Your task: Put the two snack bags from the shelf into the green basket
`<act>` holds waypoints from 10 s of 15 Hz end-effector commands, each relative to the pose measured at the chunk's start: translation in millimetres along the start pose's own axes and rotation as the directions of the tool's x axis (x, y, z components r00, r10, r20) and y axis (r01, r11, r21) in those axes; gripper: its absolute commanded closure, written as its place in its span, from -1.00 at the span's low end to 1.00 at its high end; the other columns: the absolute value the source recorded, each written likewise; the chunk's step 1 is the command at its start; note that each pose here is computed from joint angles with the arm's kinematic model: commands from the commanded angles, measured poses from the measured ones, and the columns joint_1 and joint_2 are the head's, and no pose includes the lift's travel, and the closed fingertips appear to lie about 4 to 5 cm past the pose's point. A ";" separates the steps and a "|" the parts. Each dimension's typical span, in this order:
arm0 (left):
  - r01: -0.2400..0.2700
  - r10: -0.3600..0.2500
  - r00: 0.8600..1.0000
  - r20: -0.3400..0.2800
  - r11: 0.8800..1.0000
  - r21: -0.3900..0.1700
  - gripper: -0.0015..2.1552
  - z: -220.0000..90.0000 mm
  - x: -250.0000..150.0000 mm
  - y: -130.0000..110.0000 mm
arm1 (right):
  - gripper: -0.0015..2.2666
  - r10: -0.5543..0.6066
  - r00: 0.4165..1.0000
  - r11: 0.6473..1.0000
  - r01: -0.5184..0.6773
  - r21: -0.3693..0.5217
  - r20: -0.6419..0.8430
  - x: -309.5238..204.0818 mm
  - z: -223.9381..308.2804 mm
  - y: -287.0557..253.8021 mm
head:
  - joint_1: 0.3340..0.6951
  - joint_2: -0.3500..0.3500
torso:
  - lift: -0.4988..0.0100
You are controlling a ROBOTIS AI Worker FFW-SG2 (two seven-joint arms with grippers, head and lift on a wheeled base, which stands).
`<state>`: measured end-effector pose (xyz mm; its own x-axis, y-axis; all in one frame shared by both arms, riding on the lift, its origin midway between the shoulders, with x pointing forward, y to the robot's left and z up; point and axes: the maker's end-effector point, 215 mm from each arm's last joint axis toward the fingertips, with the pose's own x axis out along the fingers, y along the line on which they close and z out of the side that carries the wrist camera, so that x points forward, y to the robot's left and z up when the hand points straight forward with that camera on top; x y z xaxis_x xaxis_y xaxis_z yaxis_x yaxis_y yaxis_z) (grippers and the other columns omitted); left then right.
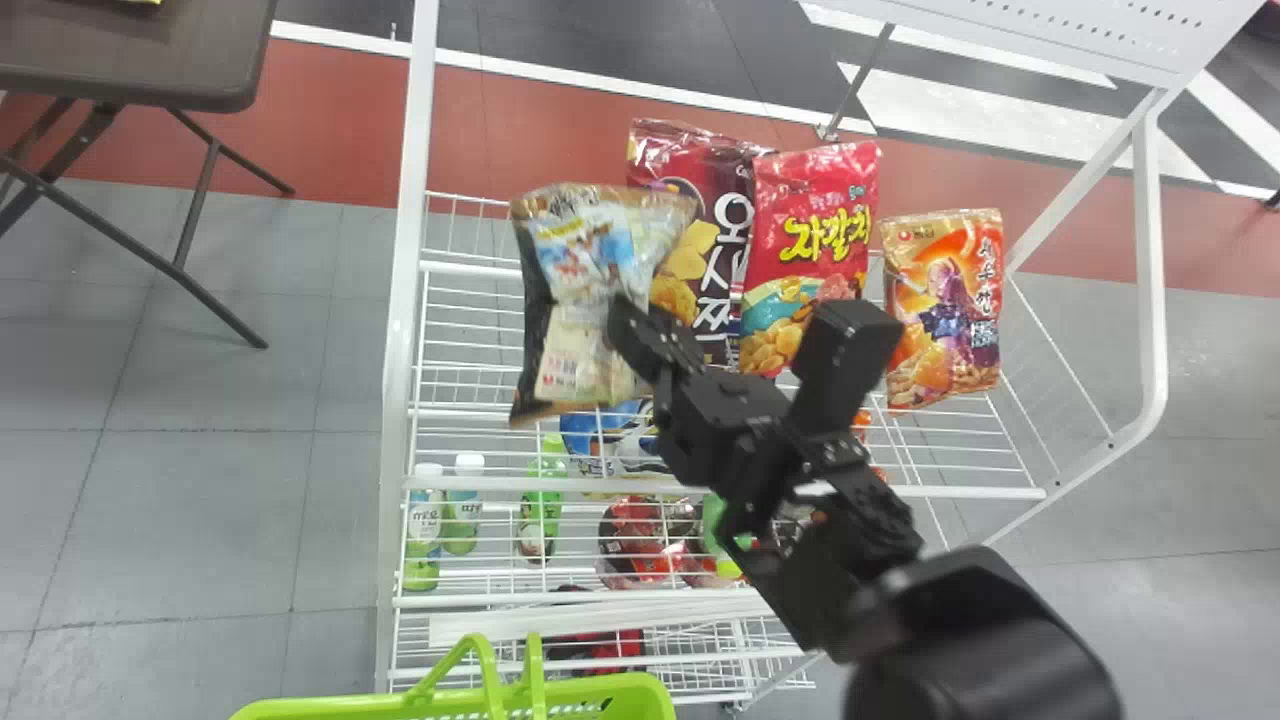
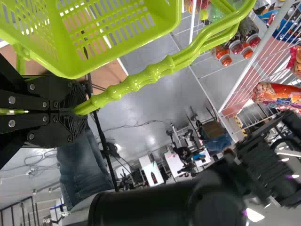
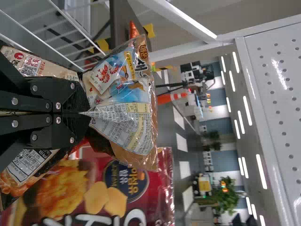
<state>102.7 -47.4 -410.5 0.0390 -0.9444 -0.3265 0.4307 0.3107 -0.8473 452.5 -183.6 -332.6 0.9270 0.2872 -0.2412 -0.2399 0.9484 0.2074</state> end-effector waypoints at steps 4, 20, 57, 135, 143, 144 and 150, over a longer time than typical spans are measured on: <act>-0.006 0.006 1.000 0.010 1.000 0.004 0.67 3.6 0.0 1.9 | 0.91 0.006 0.949 0.997 0.018 0.073 -0.315 -79.6 -69.4 -1.0 | 1.00 -1.00 | 0.92; -0.005 0.005 1.000 0.013 1.000 0.007 0.68 5.0 7.0 -1.2 | 0.91 0.100 0.670 0.990 0.006 0.140 -0.736 -186.0 -175.5 44.2 | 1.00 -1.00 | 0.92; -0.001 0.000 1.000 0.020 1.000 0.023 0.67 7.0 10.6 -1.8 | -0.90 -0.265 0.937 0.957 0.285 0.059 -0.230 -90.2 -18.5 -192.4 | 1.00 -1.00 | 0.92; 0.010 -0.009 0.999 0.048 1.000 -0.011 0.67 16.4 3.7 19.5 | 0.98 -0.046 0.953 0.934 0.148 0.326 -0.301 -149.5 -53.6 -190.1 | 1.00 -1.00 | 0.92; 0.015 -0.015 0.999 0.047 1.000 -0.009 0.67 15.6 5.2 16.2 | 0.98 0.269 0.728 0.878 0.084 0.472 -0.630 -195.5 -176.5 -34.0 | 1.00 -1.00 | 0.92; 0.015 -0.015 0.999 0.047 1.000 -0.008 0.67 16.1 5.1 15.8 | 0.98 0.301 0.694 0.875 0.071 0.478 -0.654 -197.3 -191.7 -14.6 | 1.00 -1.00 | 0.92; 0.018 -0.018 0.999 0.045 1.000 -0.009 0.67 15.1 6.0 15.1 | 0.98 0.454 0.566 0.842 -0.021 0.538 -0.688 -192.8 -233.6 67.0 | 1.00 -1.00 | 0.92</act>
<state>123.4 -50.0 -418.3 0.0724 -0.9539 -0.2914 0.4243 0.2939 -0.8565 198.0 -163.1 -493.2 0.2535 0.6574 -0.7096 -0.0544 0.7421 0.6680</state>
